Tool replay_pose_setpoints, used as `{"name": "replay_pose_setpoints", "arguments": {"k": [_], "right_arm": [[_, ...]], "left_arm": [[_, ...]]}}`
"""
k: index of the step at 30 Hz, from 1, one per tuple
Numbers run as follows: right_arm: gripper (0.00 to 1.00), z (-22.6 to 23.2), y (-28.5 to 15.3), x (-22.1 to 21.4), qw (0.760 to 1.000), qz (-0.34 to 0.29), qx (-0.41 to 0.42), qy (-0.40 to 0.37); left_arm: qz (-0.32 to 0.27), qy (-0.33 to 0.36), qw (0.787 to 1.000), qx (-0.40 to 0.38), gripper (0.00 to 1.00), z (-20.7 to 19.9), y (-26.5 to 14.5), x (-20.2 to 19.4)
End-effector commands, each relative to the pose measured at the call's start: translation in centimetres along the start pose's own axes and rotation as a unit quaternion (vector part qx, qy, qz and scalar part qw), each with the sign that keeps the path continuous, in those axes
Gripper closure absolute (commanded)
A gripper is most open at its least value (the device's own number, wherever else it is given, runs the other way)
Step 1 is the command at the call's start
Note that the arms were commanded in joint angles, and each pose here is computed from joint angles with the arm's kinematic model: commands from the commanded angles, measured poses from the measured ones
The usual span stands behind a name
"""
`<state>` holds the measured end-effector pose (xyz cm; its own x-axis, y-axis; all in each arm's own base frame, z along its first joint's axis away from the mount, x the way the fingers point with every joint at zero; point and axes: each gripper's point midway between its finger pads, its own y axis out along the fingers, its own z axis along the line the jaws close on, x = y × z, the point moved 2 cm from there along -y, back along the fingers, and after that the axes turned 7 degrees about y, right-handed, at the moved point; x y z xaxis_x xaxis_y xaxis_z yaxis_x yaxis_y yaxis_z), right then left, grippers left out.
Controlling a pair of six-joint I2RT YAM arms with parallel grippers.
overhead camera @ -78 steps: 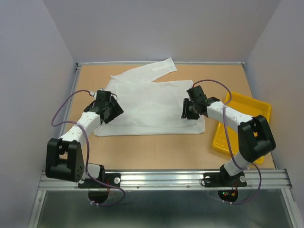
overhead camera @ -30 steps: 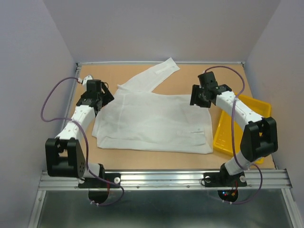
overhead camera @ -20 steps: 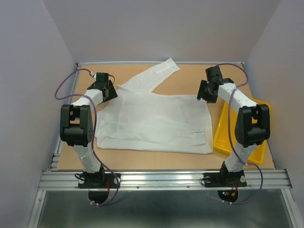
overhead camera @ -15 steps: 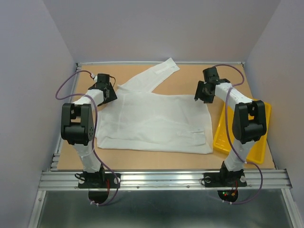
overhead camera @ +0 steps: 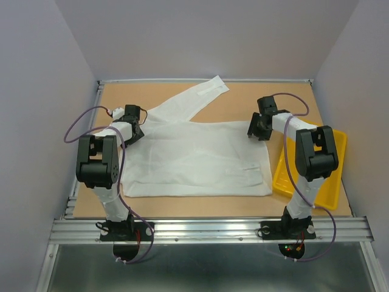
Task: Fold and stack the long sleeve shirts
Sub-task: Fold the shirt
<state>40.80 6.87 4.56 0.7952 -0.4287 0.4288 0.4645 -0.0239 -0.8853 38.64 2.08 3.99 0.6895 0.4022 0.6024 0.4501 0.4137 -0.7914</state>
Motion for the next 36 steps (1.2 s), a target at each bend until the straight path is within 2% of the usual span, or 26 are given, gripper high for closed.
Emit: {"name": "replay_pose_setpoints", "arguments": {"k": [1, 9, 17, 20, 23, 28, 36], "right_arm": [[0.43, -0.6, 0.2, -0.6, 1.0, -0.013, -0.007, 0.01], [0.44, -2.1, -0.1, -1.7, 0.999, -0.016, -0.031, 0.015], [0.43, 1.1, -4.8, 3.2, 0.995, -0.081, 0.04, -0.032], [0.43, 1.9, -5.5, 5.1, 0.993, -0.103, 0.047, -0.043], [0.41, 2.3, -4.8, 5.9, 0.992, -0.105, 0.045, -0.06], [0.39, 2.1, -3.4, 6.6, 0.992, -0.098, 0.043, -0.066], [0.38, 2.7, -1.6, 7.0, 0.991, -0.081, 0.068, -0.082]], "left_arm": [[0.012, -0.018, 0.997, 0.078, 0.3, 4.3, -0.3, -1.6], [-0.055, -0.015, 0.997, 0.054, 0.28, 4.8, -2.4, 2.9], [-0.126, 0.037, 0.985, -0.107, 0.17, -0.2, -5.2, 7.6], [-0.13, 0.058, 0.976, -0.163, 0.12, -2.9, -5.5, 8.1], [-0.13, 0.091, 0.972, -0.171, 0.09, -4.4, -4.9, 8.2], [-0.11, 0.119, 0.969, -0.186, 0.09, -6.3, -3.4, 7.8], [-0.073, 0.146, 0.97, -0.181, 0.14, -7.9, -1.3, 6.5]]}}
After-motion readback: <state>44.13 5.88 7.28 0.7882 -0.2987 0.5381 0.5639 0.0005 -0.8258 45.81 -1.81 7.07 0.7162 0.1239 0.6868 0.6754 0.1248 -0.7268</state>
